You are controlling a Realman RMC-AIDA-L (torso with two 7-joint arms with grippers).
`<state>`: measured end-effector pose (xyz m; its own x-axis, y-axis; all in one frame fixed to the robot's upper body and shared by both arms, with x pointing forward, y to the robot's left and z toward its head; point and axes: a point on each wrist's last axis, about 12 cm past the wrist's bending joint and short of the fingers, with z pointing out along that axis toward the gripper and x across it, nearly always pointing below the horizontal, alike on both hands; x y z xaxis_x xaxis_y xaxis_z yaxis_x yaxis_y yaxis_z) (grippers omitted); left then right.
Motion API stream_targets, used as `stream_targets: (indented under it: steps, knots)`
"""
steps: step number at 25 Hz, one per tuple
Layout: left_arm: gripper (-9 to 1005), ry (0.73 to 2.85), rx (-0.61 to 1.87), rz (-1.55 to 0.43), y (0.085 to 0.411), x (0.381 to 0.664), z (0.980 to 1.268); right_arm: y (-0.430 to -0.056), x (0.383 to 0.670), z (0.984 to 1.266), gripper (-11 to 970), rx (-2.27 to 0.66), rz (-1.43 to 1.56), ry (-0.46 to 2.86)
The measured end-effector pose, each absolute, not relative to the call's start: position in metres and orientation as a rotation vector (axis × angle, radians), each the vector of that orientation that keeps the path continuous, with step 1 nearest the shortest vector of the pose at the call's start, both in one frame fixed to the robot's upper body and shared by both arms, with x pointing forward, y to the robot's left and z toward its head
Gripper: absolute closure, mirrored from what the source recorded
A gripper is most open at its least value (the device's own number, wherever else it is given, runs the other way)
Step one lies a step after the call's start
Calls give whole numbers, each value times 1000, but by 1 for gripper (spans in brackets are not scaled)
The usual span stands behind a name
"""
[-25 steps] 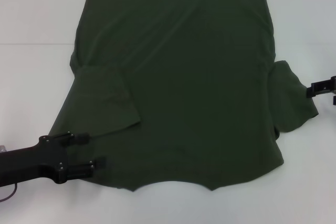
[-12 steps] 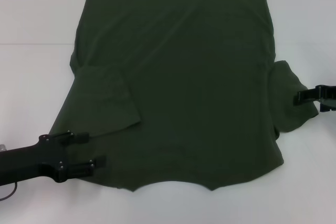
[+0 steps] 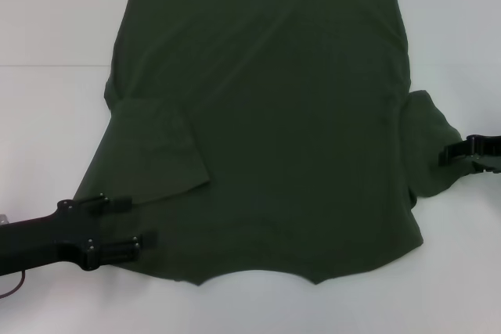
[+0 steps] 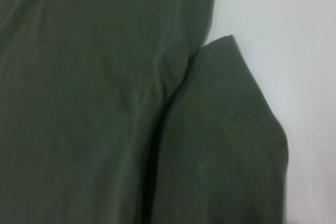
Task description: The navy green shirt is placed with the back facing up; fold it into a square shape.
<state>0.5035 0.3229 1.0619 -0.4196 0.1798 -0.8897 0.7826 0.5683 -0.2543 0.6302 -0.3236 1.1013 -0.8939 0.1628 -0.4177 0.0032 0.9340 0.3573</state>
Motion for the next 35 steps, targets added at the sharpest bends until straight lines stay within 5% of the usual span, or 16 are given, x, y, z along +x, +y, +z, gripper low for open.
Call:
stream_targets:
  steps: [8,19,35]
  knots:
    - [137,1906,777,-852,323,504,1062,-324,630,1102,431,113,483,2638]
    - [136,1911,771,-835,323,505,1061,-323,631,1102,872,113,481,2636]
    - [136,1916,763,-831,322,507,1061,-343,627,1112,941,191,564,2511]
